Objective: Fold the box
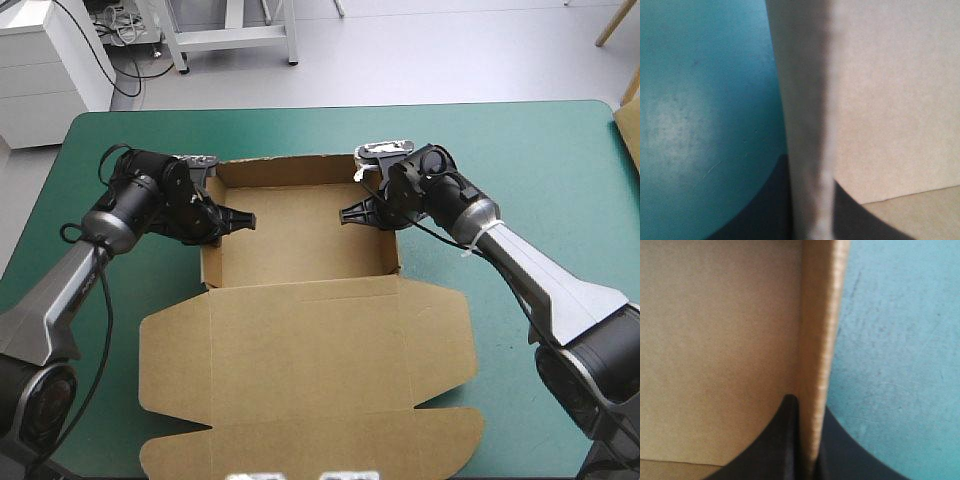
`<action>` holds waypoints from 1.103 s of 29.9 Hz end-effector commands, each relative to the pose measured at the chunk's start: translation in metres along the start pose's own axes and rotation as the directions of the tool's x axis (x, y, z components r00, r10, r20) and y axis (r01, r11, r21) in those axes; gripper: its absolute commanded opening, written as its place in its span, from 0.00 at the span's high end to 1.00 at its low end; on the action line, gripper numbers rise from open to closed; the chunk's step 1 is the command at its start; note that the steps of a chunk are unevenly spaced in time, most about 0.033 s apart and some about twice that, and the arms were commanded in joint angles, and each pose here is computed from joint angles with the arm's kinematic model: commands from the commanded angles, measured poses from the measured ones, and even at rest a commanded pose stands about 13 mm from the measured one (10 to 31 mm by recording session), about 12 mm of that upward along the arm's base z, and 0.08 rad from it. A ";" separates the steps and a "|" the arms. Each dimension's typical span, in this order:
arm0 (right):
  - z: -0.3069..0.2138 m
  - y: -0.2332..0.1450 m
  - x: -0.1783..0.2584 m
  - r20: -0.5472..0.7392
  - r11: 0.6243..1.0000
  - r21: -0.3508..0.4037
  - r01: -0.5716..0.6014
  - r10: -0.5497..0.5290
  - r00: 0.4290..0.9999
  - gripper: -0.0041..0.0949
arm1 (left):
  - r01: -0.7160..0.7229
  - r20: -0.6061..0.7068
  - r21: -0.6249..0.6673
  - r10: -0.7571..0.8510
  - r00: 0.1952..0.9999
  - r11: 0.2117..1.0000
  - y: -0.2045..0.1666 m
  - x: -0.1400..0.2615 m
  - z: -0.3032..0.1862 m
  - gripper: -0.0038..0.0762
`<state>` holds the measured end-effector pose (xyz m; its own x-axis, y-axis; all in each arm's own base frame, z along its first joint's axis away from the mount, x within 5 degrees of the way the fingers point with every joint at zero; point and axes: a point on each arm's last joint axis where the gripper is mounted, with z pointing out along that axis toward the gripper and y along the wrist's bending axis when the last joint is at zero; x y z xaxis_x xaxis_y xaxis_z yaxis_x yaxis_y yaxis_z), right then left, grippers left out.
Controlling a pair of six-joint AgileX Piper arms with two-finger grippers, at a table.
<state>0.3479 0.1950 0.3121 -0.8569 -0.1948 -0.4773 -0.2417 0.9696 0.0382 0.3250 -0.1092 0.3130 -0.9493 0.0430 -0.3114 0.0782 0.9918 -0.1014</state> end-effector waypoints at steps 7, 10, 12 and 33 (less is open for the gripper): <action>-0.003 -0.042 0.011 -0.103 0.998 0.046 -0.034 0.039 0.994 0.98 | -0.085 -0.036 0.039 0.087 0.996 0.996 -0.030 -0.017 0.017 0.96; 0.006 -0.044 0.017 -0.144 1.000 0.021 -0.020 0.023 0.989 0.98 | -0.119 -0.049 0.037 0.121 0.991 0.992 -0.033 -0.018 0.028 0.96; 0.007 -0.044 0.017 -0.140 1.000 0.019 -0.018 0.020 0.990 0.98 | -0.123 -0.037 0.041 0.124 0.992 0.992 -0.034 -0.020 0.033 0.96; -0.001 -0.048 0.001 -0.043 0.994 0.059 0.089 -0.086 0.995 0.44 | -0.194 0.021 0.100 0.193 0.981 0.976 -0.042 -0.029 0.028 0.29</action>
<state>0.3573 0.1539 0.2765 -0.8973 -0.2848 -0.3372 -0.2913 0.9561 -0.0324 0.3605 -0.1536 0.2693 -0.9380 0.2409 -0.2492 0.2744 0.9554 -0.1091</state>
